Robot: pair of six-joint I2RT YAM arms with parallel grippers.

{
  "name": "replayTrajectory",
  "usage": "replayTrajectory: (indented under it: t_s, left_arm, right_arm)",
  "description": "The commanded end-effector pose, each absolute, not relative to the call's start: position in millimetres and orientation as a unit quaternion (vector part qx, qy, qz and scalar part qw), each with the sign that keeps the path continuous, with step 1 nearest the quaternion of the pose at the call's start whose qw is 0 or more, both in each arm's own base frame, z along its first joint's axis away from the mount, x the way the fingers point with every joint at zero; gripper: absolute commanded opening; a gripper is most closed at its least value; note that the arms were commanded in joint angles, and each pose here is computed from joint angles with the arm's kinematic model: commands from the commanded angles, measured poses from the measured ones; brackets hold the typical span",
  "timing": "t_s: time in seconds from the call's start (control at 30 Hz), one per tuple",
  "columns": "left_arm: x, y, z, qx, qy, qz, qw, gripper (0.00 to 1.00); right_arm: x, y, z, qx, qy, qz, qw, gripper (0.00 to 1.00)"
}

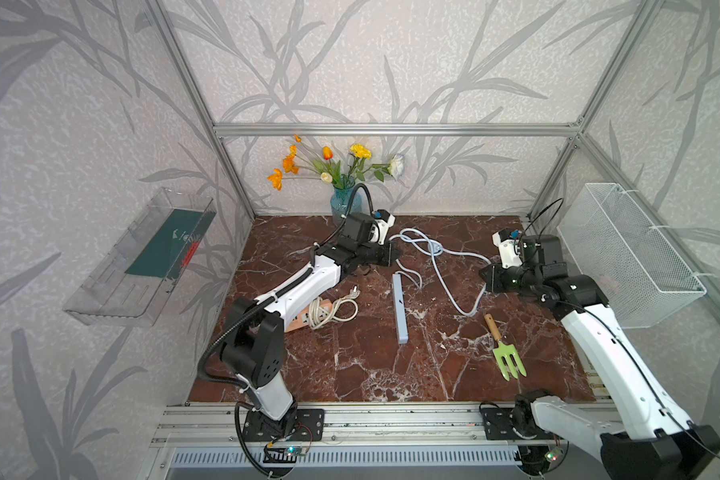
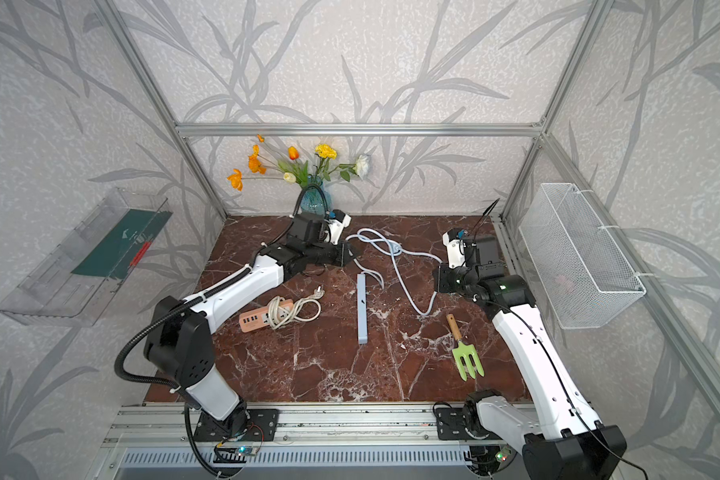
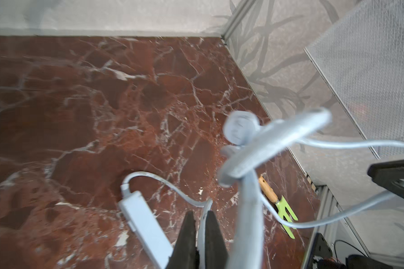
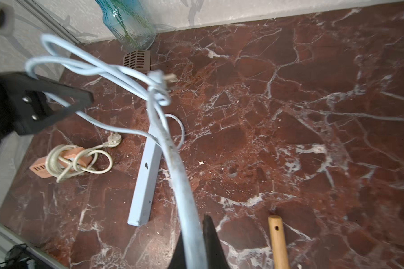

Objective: Wrap the cord around the power strip
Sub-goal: Adjust the power cord.

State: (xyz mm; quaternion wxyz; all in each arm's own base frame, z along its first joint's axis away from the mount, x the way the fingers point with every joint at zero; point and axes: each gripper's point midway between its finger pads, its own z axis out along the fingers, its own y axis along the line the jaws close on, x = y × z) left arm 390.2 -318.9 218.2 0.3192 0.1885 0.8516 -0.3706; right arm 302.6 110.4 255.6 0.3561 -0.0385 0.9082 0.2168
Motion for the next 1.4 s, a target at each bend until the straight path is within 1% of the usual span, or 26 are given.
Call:
replayTrajectory:
  t_s: [0.0,0.13,0.27,0.37,0.4,0.47,0.5,0.6,0.63,0.7,0.73,0.8,0.83,0.9,1.07,1.13,1.2,1.27,1.33,1.37]
  left_arm:
    - [372,-344,206,0.223,0.854,-0.385,0.270,0.00]
    - [376,-346,188,0.220,0.871,-0.364,0.243,0.00]
    - [398,-336,177,0.172,0.899,-0.332,0.227,0.00]
    - [403,-347,173,0.162,0.905,-0.338,0.201,0.00]
    - [398,-358,173,0.170,0.902,-0.350,0.186,0.00]
    - [381,-379,174,0.193,0.890,-0.384,0.151,0.00]
    - [370,-390,174,0.204,0.880,-0.407,0.134,0.00]
    - [344,-409,182,0.226,0.852,-0.460,0.103,0.00]
    - [339,-412,186,0.225,0.842,-0.481,0.096,0.00]
    - [340,-410,190,0.219,0.836,-0.493,0.098,0.00]
    - [344,-405,188,0.215,0.842,-0.483,0.103,0.00]
    - [365,-384,180,0.184,0.865,-0.452,0.119,0.00]
    - [376,-374,183,0.163,0.867,-0.453,0.128,0.00]
    - [395,-355,194,0.133,0.864,-0.457,0.162,0.00]
    - [434,-310,224,0.092,0.865,-0.428,0.244,0.00]
    - [447,-293,238,0.081,0.863,-0.412,0.282,0.00]
    - [456,-277,254,0.070,0.859,-0.394,0.319,0.00]
    - [461,-263,269,0.067,0.854,-0.380,0.348,0.00]
    - [461,-252,281,0.076,0.851,-0.357,0.377,0.00]
    - [459,-246,284,0.080,0.853,-0.341,0.387,0.00]
  right_arm:
    - [313,154,305,-0.077,0.846,0.344,0.399,0.00]
    - [292,201,339,-0.169,0.791,0.442,0.388,0.00]
    - [262,222,357,-0.226,0.747,0.510,0.362,0.00]
    - [247,234,363,-0.253,0.719,0.549,0.341,0.00]
    - [246,239,359,-0.259,0.725,0.540,0.341,0.00]
    - [263,236,337,-0.257,0.771,0.466,0.350,0.00]
    - [272,232,329,-0.250,0.786,0.444,0.349,0.00]
    - [289,232,322,-0.251,0.790,0.427,0.362,0.00]
    - [291,236,322,-0.258,0.784,0.437,0.358,0.00]
    - [283,250,332,-0.282,0.755,0.483,0.343,0.00]
    - [274,258,342,-0.296,0.730,0.519,0.332,0.00]
    - [255,267,365,-0.310,0.678,0.592,0.306,0.00]
    - [251,266,368,-0.300,0.676,0.605,0.295,0.00]
    - [241,260,354,-0.301,0.700,0.583,0.282,0.00]
    - [214,234,279,-0.274,0.799,0.494,0.206,0.00]
    - [213,216,253,-0.244,0.839,0.444,0.198,0.00]
    - [216,199,238,-0.208,0.864,0.417,0.189,0.00]
    - [226,169,210,-0.177,0.913,0.322,0.178,0.00]
    - [241,108,175,-0.125,0.969,0.146,0.157,0.00]
    - [249,77,166,-0.096,0.982,0.066,0.150,0.00]
